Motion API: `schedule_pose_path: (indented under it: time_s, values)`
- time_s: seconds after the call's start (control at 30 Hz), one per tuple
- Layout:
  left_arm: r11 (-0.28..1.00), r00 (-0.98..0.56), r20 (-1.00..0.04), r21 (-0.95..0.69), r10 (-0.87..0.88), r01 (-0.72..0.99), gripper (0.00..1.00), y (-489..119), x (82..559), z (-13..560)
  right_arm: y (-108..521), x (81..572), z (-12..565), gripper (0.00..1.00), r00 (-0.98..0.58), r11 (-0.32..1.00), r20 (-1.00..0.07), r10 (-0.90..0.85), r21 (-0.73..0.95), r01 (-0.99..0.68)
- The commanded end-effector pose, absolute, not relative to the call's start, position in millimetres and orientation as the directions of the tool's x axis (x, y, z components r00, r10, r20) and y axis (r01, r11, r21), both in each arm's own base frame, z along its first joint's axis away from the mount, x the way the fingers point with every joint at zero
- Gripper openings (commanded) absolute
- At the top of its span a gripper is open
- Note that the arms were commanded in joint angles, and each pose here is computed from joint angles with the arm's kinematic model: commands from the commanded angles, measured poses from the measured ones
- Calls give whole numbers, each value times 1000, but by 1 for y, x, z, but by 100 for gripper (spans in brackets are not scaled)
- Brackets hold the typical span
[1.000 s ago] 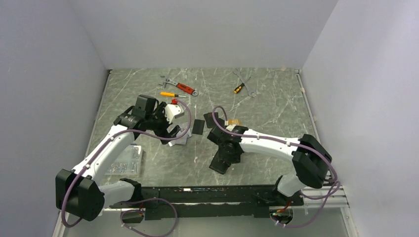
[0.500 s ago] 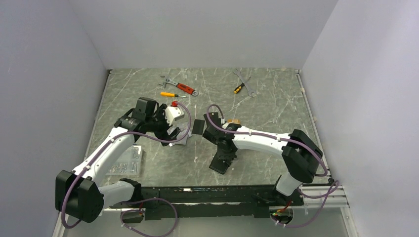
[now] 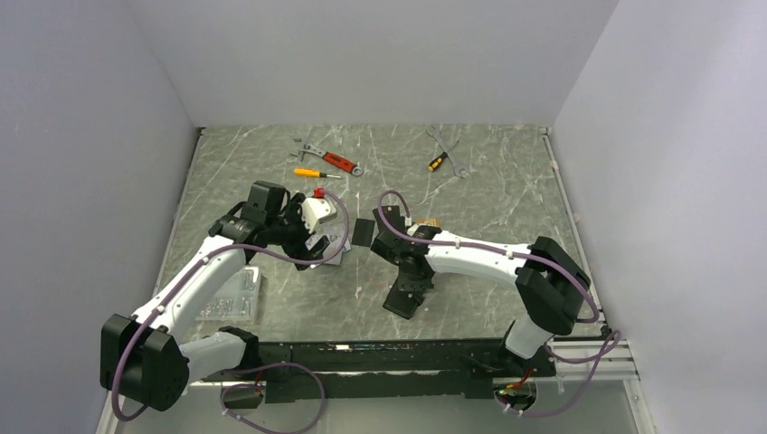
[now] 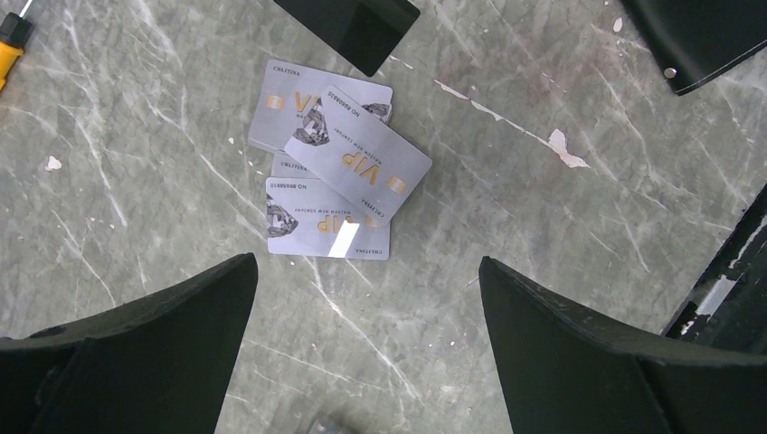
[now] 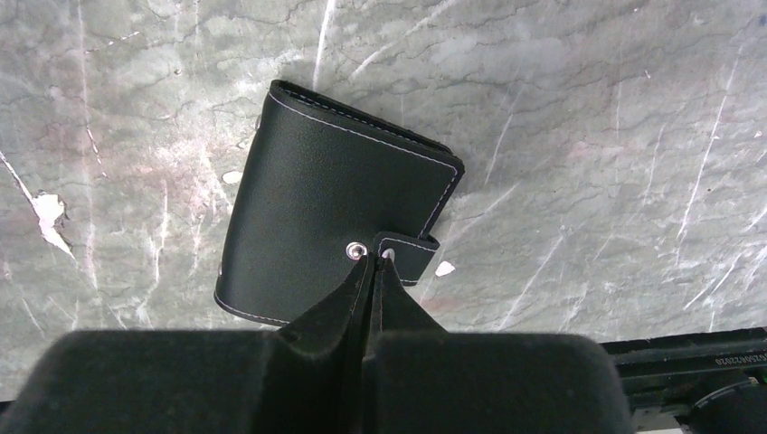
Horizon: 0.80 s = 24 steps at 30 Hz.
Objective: Put the credit cards into the card holder
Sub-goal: Close the card holder at the center of the board.
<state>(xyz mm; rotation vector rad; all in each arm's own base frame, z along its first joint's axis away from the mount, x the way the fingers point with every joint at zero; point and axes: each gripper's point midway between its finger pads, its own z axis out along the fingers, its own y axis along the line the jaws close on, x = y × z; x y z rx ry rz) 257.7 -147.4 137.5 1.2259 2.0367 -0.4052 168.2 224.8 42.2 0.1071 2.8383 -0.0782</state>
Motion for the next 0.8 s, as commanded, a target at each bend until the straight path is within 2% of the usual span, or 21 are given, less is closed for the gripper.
schedule_pose_path:
  time_s: [0.0,0.27,0.77]
  values:
    - [483,-250,-744,111,620,869,99,-152,259,147,225,168,54,0,-944,995,-323,64,-56,86]
    - [482,-247,-741,115,624,869,99,-151,257,146,237,157,45,0,-947,995,-308,97,14,98]
    - [469,-240,-744,111,623,876,99,-152,255,146,238,169,53,0,-921,991,-366,132,29,130]
